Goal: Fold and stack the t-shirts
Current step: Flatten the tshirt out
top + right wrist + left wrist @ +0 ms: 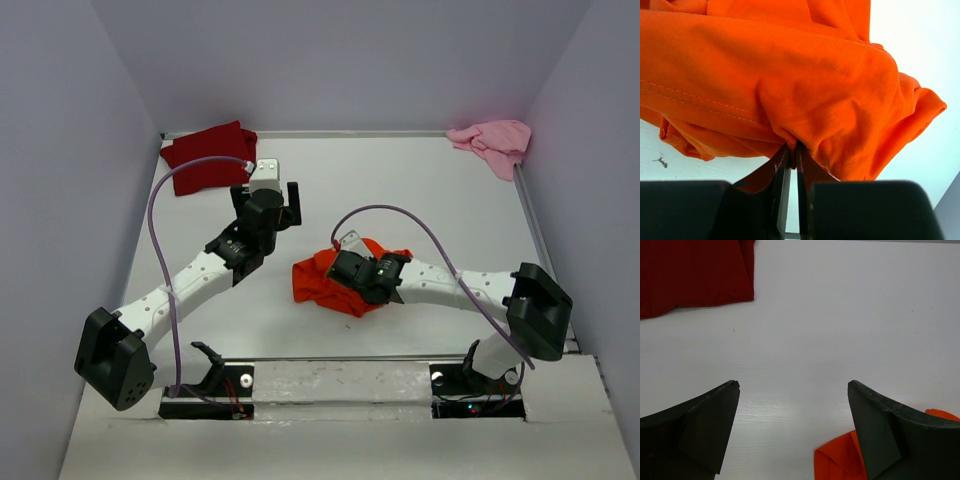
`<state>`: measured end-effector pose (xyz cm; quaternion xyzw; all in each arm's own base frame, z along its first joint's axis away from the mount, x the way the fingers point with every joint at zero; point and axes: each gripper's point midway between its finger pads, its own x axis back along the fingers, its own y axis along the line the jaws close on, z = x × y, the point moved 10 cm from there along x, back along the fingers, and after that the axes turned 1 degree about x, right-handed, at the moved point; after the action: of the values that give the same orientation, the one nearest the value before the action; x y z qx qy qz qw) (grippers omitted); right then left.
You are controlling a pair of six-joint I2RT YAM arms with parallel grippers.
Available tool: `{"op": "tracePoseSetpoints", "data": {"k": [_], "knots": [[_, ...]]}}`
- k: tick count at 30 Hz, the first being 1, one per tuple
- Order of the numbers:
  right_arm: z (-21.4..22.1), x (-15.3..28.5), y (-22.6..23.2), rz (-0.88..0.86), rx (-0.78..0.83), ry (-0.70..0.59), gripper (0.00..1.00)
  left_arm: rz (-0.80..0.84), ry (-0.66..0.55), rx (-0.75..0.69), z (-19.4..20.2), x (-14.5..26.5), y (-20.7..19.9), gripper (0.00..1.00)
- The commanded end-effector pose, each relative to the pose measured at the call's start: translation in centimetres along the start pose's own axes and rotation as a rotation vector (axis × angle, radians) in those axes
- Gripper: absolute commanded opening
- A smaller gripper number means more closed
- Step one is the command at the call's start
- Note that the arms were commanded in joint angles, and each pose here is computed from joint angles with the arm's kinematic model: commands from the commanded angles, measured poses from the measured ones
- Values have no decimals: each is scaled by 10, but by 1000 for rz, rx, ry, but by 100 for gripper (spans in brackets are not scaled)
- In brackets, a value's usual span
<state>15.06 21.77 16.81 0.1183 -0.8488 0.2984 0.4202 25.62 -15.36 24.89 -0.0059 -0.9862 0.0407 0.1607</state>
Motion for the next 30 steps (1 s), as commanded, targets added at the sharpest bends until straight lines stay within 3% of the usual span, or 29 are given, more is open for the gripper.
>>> {"op": "tracePoseSetpoints", "data": {"k": [1,2,6,15,30], "knots": [[-10,6,-1,44,-29,-37,5,8,-67,57,-22,3,-3,99],[-10,6,-1,48,-35,-36,0,8,-69,56,-22,4,-3,99],[-13,12,-6,64,-47,-44,0,5,-69,55,-22,4,-3,99],[-53,71,-43,92,-127,-205,0,11,-70,59,-23,4,-3,99],[-87,132,-97,285,-186,-386,0,18,-68,59,-23,4,-3,99]]}}
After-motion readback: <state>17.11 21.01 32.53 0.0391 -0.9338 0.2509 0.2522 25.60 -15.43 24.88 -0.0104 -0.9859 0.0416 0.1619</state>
